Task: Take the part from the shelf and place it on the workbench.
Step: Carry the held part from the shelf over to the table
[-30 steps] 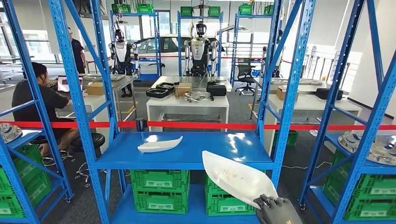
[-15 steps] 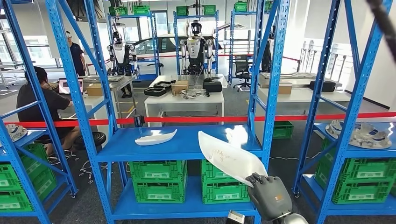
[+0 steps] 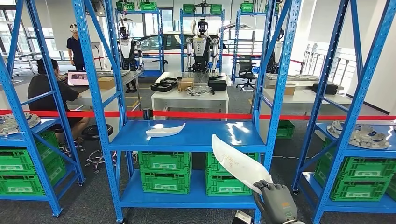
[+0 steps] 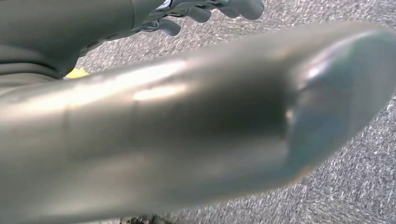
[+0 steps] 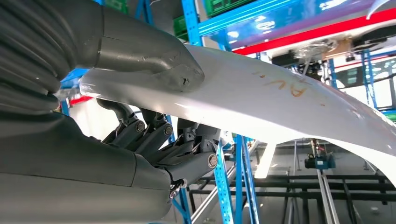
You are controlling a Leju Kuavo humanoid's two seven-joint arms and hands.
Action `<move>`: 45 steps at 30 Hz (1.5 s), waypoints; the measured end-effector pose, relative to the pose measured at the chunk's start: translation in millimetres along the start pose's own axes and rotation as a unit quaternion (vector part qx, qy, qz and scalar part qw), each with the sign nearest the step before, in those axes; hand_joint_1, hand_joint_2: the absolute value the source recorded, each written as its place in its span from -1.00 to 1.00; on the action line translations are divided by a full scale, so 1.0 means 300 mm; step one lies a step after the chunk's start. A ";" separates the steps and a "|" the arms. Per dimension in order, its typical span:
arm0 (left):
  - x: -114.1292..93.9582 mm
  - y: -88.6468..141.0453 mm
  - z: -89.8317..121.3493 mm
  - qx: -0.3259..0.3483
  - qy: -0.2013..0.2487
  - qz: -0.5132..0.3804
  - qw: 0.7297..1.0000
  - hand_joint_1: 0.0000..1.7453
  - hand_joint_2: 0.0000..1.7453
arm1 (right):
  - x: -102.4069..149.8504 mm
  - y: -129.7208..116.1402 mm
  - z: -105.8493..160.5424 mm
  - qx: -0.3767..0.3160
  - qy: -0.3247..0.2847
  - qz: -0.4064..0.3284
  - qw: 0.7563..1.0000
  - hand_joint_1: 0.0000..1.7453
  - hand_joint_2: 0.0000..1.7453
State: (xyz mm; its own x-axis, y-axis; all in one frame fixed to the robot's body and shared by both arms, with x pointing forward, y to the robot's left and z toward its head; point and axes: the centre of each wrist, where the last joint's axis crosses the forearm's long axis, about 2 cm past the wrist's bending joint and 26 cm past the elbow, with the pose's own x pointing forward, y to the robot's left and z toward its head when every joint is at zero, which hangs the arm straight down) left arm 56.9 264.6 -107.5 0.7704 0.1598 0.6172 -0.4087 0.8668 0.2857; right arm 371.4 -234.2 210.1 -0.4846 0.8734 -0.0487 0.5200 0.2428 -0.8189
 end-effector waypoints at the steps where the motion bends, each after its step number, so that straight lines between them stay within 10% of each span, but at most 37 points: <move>1: 0.001 0.003 -0.003 0.000 -0.002 -0.001 1.000 -1.00 -1.00 | 0.000 -0.003 -0.001 0.001 -0.001 0.003 1.000 1.00 1.00; 45: -0.018 0.032 -0.002 0.015 0.037 -0.029 0.999 -1.00 -1.00 | -0.033 -0.084 -0.083 -0.010 -0.029 0.051 0.998 1.00 1.00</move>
State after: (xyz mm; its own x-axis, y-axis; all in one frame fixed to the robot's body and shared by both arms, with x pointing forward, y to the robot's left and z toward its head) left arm 49.1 272.6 -108.6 0.8263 0.1454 0.5441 -0.3765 0.8612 0.3415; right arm 380.6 -238.5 245.6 -0.4672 0.8687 -0.1647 0.5822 0.1620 -0.7968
